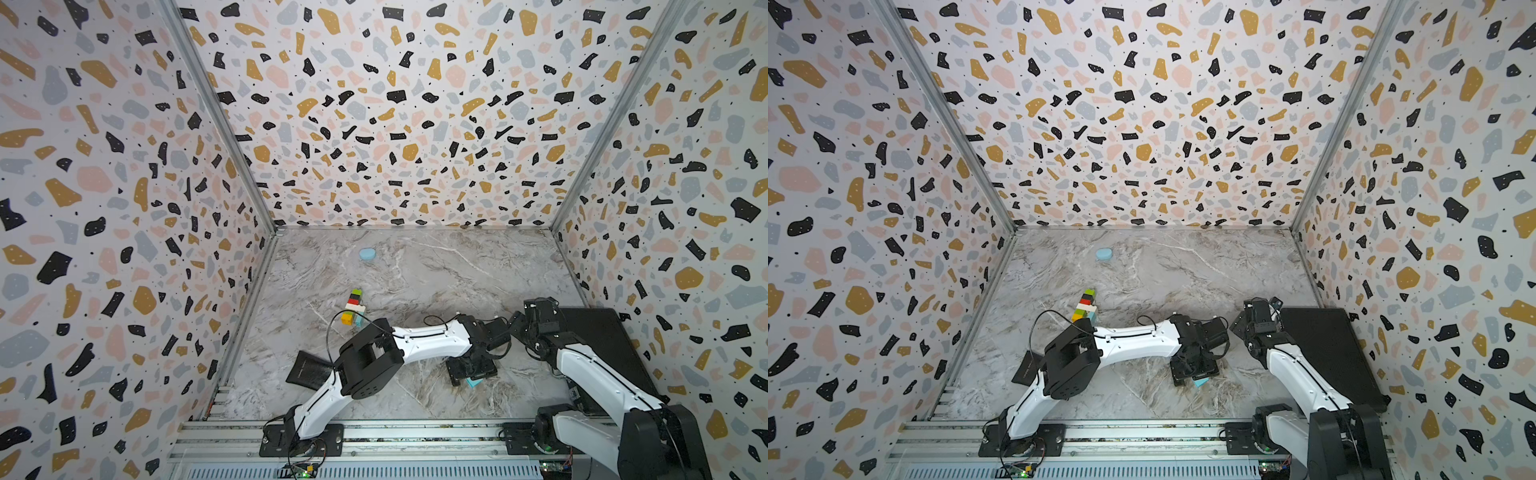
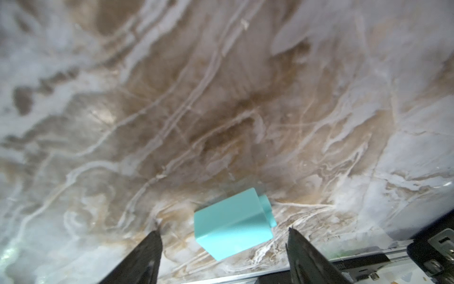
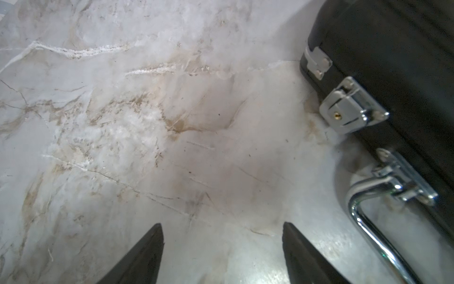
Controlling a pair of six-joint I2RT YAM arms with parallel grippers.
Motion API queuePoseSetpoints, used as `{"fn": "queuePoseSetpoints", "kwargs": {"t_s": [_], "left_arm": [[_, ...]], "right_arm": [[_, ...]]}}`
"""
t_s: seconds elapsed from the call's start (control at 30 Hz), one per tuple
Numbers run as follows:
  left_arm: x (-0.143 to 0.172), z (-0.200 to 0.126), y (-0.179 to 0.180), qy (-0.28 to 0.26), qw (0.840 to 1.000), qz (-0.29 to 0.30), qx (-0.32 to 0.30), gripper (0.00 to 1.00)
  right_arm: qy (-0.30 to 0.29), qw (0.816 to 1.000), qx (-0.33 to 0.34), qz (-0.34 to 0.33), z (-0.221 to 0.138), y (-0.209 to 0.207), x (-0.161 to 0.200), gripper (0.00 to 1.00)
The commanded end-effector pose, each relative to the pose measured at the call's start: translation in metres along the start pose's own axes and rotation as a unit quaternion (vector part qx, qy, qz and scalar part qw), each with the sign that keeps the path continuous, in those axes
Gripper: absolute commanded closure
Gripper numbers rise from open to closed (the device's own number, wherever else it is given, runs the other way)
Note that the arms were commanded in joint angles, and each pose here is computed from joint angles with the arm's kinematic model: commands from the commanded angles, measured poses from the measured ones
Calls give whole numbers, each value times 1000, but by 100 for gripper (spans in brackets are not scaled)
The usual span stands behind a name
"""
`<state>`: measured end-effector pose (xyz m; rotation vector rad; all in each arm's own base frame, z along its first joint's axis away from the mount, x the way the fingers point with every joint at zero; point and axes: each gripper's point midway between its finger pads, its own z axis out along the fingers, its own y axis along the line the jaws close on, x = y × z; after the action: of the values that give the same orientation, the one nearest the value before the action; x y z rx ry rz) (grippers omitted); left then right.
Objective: Assemble the letter h with lego
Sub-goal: Pick up the lego brick from the center of the board.
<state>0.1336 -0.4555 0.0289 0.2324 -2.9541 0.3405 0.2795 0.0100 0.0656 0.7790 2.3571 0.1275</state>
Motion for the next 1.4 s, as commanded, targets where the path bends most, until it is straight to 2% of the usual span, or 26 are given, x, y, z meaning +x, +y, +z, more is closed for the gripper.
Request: {"fn": "queuePoseSetpoints", "kwargs": {"t_s": [0.0, 0.13, 0.37, 0.57, 0.73, 0.9, 1.2, 1.37], "left_arm": [[-3, 7, 4, -14, 1000, -15, -22, 28], [-9, 11, 6, -24, 999, -12, -37, 32], [-9, 27, 6, -11, 999, -9, -50, 39], [-11, 36, 9, -9, 998, 1, -59, 50], [-16, 37, 15, -6, 998, 19, -65, 55], [-24, 33, 18, -12, 997, 45, -54, 56], [-39, 9, 21, -22, 993, 99, -58, 69], [-45, -12, 23, -35, 992, 118, -40, 74]], "right_arm": [[-15, 1000, -1, 9, -8, 3, -12, 22], [-18, 1000, -1, 10, -10, 1, -12, 22], [-23, 1000, -4, 12, -12, 1, -14, 22], [-23, 1000, -9, 13, -12, 2, -13, 22], [-21, 1000, -18, 8, -12, 6, -13, 23], [-19, 999, -34, 7, -11, 11, -12, 23], [-23, 998, -54, 4, -11, 18, -13, 23], [-18, 995, -101, -9, -11, 34, -10, 23]]}}
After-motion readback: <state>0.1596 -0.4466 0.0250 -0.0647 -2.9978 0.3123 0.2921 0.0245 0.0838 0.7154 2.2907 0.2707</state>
